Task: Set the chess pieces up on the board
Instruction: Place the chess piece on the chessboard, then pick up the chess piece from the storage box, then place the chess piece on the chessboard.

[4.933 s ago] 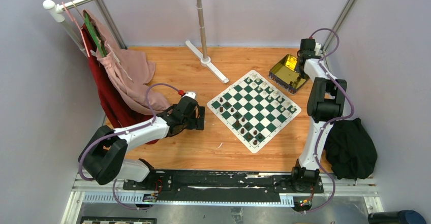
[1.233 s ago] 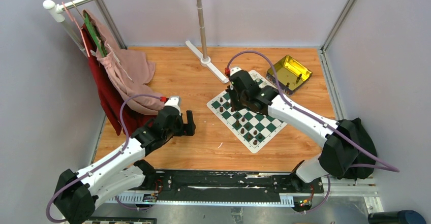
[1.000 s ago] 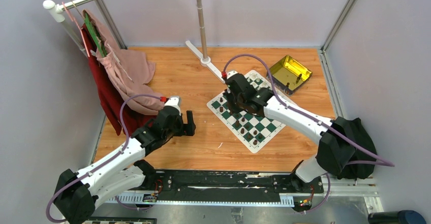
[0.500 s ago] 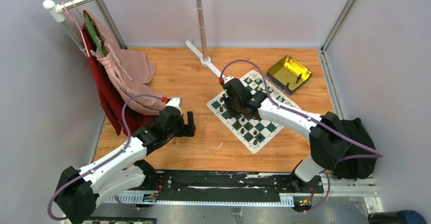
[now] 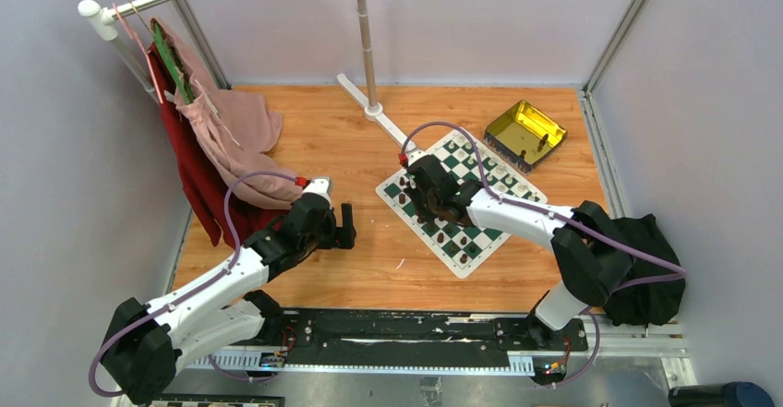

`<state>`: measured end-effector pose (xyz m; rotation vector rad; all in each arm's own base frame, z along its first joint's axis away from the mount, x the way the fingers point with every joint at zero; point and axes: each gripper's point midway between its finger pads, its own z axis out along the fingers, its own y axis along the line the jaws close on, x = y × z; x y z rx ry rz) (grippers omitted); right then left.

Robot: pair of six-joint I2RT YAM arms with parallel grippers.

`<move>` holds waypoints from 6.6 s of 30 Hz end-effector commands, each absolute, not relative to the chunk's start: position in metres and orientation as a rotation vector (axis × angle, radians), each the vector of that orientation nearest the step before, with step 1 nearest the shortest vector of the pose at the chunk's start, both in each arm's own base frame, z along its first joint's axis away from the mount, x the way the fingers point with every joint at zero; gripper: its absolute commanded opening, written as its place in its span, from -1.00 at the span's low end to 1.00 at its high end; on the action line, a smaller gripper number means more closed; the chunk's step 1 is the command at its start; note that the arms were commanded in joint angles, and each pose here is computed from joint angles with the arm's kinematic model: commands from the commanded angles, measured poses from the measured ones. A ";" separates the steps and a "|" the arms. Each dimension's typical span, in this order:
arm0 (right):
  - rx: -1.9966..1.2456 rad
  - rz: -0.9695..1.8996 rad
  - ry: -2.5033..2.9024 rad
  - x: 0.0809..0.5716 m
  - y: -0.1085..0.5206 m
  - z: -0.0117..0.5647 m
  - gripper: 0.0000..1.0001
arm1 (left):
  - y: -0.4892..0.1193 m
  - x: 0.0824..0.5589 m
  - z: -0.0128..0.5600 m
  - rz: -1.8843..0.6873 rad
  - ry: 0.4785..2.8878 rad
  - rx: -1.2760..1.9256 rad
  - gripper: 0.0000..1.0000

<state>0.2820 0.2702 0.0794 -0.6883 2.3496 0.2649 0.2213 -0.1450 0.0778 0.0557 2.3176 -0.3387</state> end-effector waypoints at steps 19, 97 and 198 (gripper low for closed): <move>-0.701 0.232 2.304 0.293 0.268 0.065 -1.00 | -0.147 0.220 0.070 -0.348 2.330 0.077 1.00; 0.462 -0.375 2.259 0.533 -0.058 0.145 0.03 | -0.142 0.245 0.072 -0.240 2.331 0.066 1.00; -0.521 0.283 2.317 0.368 0.209 0.187 -1.00 | -0.127 0.204 0.074 -0.366 2.346 -0.071 1.00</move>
